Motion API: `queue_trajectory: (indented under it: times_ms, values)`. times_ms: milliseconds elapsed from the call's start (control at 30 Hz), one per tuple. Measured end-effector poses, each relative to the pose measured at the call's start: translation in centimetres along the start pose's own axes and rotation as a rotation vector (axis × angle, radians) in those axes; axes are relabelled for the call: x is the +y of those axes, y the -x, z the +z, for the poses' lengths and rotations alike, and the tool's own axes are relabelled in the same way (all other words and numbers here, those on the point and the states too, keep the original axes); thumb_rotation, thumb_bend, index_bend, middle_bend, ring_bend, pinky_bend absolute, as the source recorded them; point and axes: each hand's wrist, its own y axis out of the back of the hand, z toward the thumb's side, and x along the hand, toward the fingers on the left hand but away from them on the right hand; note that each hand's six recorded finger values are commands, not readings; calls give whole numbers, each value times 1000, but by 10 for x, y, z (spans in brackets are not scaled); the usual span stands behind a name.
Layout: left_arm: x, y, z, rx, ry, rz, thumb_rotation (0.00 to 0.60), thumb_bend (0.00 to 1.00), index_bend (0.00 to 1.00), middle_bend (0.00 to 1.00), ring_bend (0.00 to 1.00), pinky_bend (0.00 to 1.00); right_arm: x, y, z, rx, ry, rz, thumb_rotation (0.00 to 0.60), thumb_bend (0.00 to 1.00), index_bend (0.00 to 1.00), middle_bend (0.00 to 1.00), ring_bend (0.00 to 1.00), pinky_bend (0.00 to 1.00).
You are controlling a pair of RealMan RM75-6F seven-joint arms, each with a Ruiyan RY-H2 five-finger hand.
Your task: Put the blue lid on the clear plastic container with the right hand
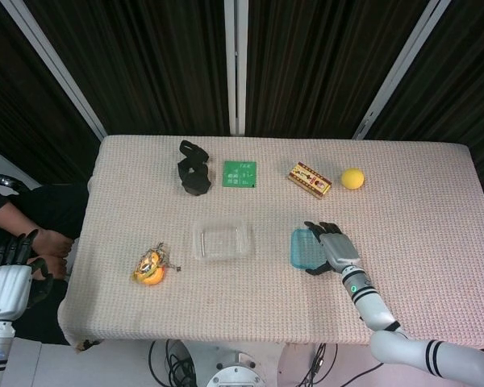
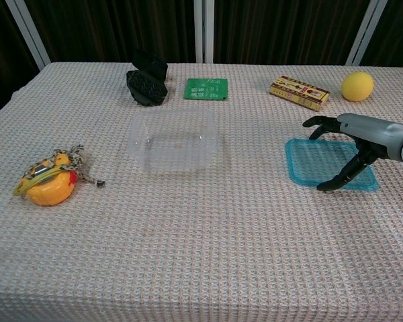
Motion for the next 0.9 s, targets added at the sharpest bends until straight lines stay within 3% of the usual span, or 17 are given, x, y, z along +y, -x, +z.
queue_trajectory:
  times_ms: [167,333,500,600,733,900]
  values:
    - [0,-1,1,-1,1,-3,600,0,84,21,0,0,1,3,-3,0,-4,-11,600,91,28,328,0,0]
    - [1,-2,1,-4,1,-5,600,0,84,20,0,0,11,0,-1,28,-15,-50,600,125,103,382,3,0]
    - [2,-2,2,-4,0,-4,600,0,84,20,0,0,33,-11,5,71,-33,-93,600,125,119,389,4,0]
    - [3,-2,2,-7,-1,-1,600,0,84,21,0,0,49,-18,18,111,-30,-108,600,124,119,389,4,0]
    - [3,-3,4,-12,3,3,600,0,83,21,0,0,72,-23,55,197,-36,-119,600,125,119,389,4,0]
    - [1,-3,5,-21,7,5,600,0,84,20,0,0,82,-16,96,242,-66,-108,600,125,120,385,4,0]
